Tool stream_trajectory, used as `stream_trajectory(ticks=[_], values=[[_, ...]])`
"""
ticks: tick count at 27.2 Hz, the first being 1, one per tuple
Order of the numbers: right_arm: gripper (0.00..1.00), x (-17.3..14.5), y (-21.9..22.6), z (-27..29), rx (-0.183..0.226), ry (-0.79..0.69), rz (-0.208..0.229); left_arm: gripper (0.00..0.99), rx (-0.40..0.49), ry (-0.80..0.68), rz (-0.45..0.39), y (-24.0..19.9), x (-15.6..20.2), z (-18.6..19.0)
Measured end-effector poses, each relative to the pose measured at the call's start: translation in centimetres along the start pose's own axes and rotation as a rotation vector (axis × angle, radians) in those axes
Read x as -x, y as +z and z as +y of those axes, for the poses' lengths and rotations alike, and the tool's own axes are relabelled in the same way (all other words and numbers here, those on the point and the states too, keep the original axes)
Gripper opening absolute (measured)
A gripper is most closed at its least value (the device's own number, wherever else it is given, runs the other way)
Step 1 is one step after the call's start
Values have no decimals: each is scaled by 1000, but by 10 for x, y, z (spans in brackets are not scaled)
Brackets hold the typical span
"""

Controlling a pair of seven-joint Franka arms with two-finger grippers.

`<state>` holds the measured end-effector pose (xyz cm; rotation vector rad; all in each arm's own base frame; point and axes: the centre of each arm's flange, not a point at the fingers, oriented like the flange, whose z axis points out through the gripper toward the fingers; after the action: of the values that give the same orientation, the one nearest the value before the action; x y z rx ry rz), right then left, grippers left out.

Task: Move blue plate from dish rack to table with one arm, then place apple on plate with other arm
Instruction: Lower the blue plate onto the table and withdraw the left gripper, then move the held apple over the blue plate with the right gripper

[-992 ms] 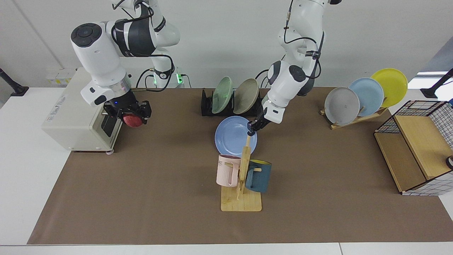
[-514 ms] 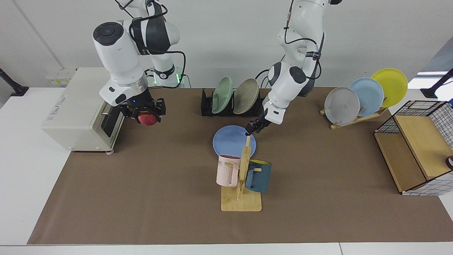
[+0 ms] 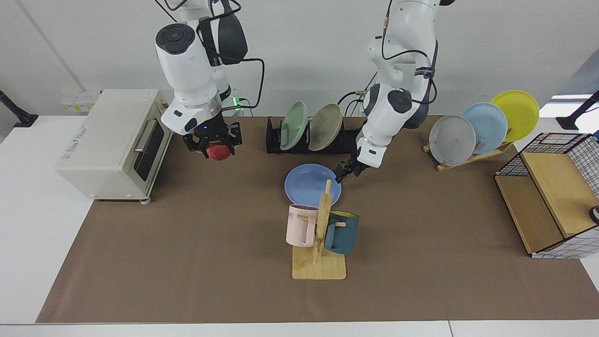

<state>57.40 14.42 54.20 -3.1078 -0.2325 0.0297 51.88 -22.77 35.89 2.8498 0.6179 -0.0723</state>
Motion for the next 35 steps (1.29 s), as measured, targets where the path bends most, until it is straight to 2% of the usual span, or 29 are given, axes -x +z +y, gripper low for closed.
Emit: stream_trajectory(ticks=[3, 7, 14, 21, 25, 30, 35], values=[[727, 2, 0, -11, -3, -16, -3, 991, -73, 34, -27, -28, -14, -4], [727, 6, -1, -25, -2, -39, -2, 991, -131, 79, -63, -83, -31, -17], [727, 15, 0, -54, -1, -89, -8, 991, -176, 191, -134, -178, -51, -64], [727, 26, 11, -95, 4, -159, -30, 991, -169, 262, -108, -238, -64, -111], [727, 35, 21, -123, -17, -200, -38, 991, -204, 309, -69, -267, -59, -132], [727, 39, 42, -147, -46, -228, -17, 991, -224, 334, -30, -290, -52, -143], [727, 37, 74, -172, -73, -246, 5, 991, -226, 338, -24, -292, -51, -144]])
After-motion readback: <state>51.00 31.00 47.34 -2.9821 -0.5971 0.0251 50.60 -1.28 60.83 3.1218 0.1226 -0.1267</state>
